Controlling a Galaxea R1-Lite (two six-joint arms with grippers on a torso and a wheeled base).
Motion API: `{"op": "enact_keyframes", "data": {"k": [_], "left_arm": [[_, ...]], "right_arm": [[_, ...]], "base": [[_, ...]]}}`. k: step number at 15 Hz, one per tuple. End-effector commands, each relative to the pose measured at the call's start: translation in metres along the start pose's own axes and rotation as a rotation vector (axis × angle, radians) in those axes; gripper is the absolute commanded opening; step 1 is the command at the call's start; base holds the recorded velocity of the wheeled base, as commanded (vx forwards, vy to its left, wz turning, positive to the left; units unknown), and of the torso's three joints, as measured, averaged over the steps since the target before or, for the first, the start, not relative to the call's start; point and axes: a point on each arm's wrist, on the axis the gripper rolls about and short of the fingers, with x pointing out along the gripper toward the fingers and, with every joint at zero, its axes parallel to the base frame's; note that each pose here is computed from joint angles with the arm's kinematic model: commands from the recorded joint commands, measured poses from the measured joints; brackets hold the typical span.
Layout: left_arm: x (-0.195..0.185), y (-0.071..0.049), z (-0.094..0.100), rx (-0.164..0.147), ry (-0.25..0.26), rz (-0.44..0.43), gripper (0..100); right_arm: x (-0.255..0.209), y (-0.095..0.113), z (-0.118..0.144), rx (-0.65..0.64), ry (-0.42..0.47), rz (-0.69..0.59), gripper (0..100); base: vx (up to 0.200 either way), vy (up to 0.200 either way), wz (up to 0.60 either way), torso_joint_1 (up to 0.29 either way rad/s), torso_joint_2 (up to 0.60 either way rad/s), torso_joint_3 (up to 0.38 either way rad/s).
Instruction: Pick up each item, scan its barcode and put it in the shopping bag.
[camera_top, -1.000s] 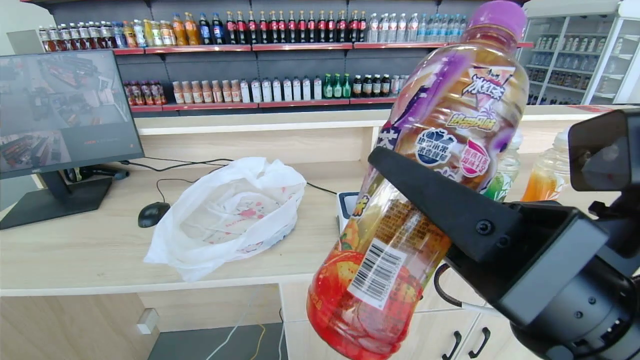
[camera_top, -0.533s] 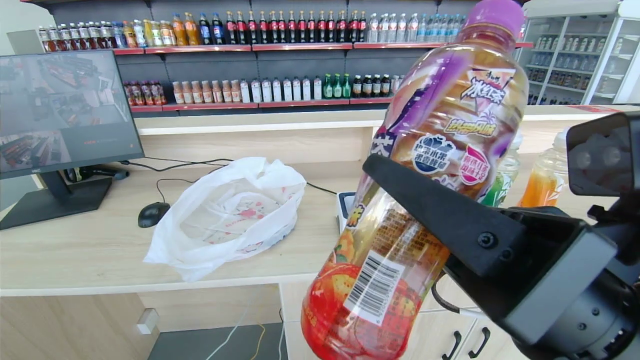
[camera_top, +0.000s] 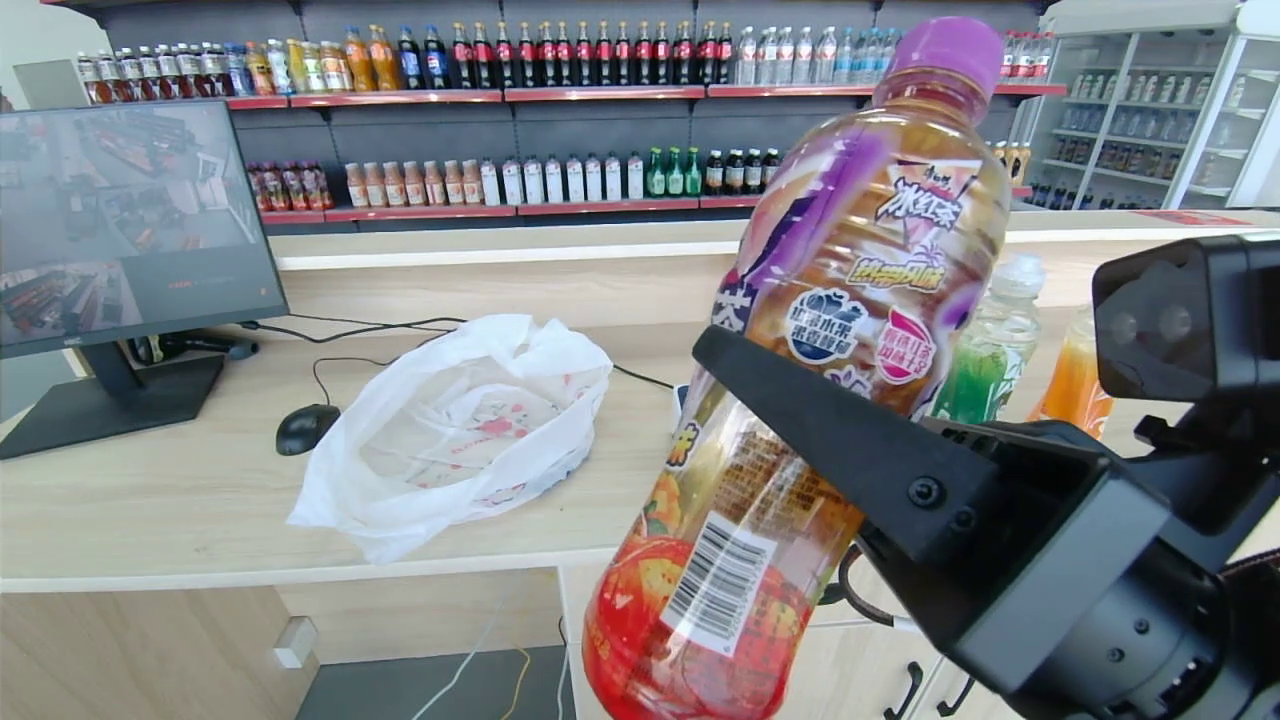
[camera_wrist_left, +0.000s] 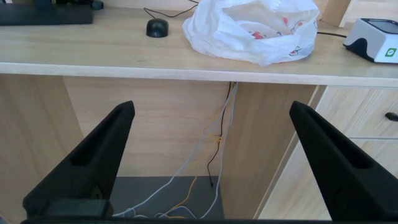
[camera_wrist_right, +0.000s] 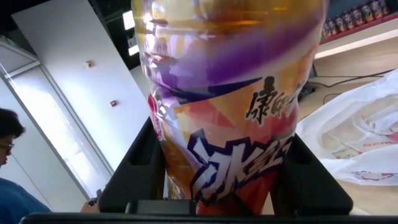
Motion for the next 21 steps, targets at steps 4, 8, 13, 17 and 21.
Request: {"op": "enact_keyframes", "data": {"k": [4, 8, 13, 17, 21], "left_arm": [[0.0, 0.0, 0.0, 0.0, 0.0, 0.002, 100], [0.0, 0.0, 0.0, 0.0, 0.0, 0.0, 100], [0.0, 0.0, 0.0, 0.0, 0.001, 0.0, 100], [0.0, 0.0, 0.0, 0.0, 0.0, 0.0, 100], [0.0, 0.0, 0.0, 0.0, 0.0, 0.0, 100]], "right_arm": [[0.001, -0.001, -0.002, 0.0, 0.003, 0.0, 0], [-0.001, -0.004, 0.0, -0.025, 0.0, -0.014, 0], [-0.007, -0.013, 0.005, -0.16, -0.01, -0.055, 0], [-0.028, -0.026, 0.011, -0.334, 0.014, -0.135, 0], [-0.047, -0.034, 0.021, -0.579, 0.033, -0.216, 0]], "base": [[0.0, 0.0, 0.0, 0.0, 0.0, 0.0], [0.0, 0.0, 0.0, 0.0, 0.0, 0.0], [0.0, 0.0, 0.0, 0.0, 0.0, 0.0], [0.0, 0.0, 0.0, 0.0, 0.0, 0.0], [0.0, 0.0, 0.0, 0.0, 0.0, 0.0]]}}
